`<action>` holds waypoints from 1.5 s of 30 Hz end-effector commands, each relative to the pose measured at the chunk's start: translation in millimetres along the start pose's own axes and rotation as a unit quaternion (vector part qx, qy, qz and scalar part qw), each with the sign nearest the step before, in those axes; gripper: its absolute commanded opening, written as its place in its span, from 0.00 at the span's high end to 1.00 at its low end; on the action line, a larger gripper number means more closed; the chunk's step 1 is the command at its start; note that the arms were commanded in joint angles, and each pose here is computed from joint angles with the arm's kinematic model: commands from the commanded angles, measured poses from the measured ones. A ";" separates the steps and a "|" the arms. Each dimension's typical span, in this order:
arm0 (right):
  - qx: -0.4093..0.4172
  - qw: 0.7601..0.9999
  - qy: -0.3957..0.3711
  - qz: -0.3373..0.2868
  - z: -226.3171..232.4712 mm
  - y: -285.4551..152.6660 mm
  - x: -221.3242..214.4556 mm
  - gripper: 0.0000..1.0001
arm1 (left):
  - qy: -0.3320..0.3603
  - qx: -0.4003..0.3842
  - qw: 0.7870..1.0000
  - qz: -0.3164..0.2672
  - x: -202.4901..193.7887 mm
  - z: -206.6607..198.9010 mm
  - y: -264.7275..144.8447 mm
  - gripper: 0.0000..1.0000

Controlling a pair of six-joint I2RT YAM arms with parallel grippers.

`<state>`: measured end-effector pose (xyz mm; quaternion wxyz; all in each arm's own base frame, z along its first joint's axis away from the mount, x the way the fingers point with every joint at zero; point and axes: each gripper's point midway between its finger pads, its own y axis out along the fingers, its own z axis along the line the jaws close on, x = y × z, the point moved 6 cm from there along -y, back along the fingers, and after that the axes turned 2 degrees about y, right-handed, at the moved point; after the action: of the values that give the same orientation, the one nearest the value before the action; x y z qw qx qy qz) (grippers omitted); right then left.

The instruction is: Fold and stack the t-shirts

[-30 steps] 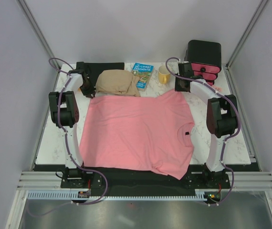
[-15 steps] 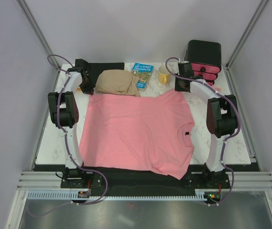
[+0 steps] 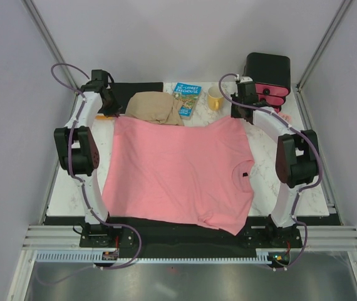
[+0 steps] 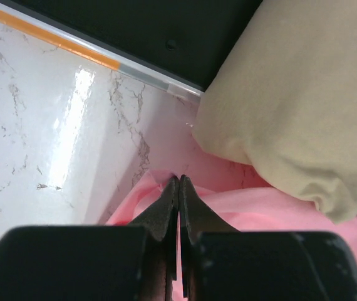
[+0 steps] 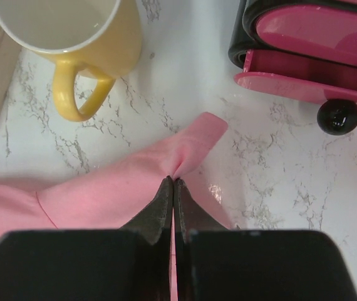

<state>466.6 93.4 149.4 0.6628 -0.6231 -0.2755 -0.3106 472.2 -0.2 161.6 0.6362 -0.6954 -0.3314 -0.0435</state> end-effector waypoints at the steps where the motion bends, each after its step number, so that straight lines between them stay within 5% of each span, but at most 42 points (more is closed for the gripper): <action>1: 0.026 0.998 -0.004 -0.057 6.5 -31.1 31.9 1.00 | 0.016 -0.029 0.999 -0.035 10.5 -4.3 -33.9 0.98; 16: -0.040 0.986 -0.003 0.164 -8.8 -26.3 -66.4 0.97 | 0.023 -0.034 0.999 0.017 -15.8 1.0 -23.2 0.98; 20: -0.051 0.979 0.001 0.200 -11.7 -19.0 -87.5 0.88 | 0.026 -0.037 0.999 0.018 -13.3 -0.6 -22.7 0.98; 23: -0.059 0.979 0.005 0.195 -13.0 -19.2 -87.2 0.62 | 0.026 -0.038 0.999 0.022 -14.3 -0.7 -20.7 0.98; 28: -0.084 0.988 0.008 0.126 -16.6 -19.4 -58.3 0.44 | 0.028 -0.038 0.999 0.023 -15.0 -0.2 -19.8 0.98; 40: -0.023 0.999 0.010 0.032 6.2 -0.6 1.4 0.42 | 0.031 -0.039 0.998 0.024 -15.1 -0.3 -18.9 0.98; 45: 0.002 0.999 0.009 0.051 15.6 23.7 -3.9 0.36 | 0.030 -0.038 0.998 0.028 -15.4 -0.5 -15.1 0.98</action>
<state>462.7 97.2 142.0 0.6643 -0.6517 -0.2245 -0.2892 444.9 -8.6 157.3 0.6244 -0.7229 -0.2938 -0.0341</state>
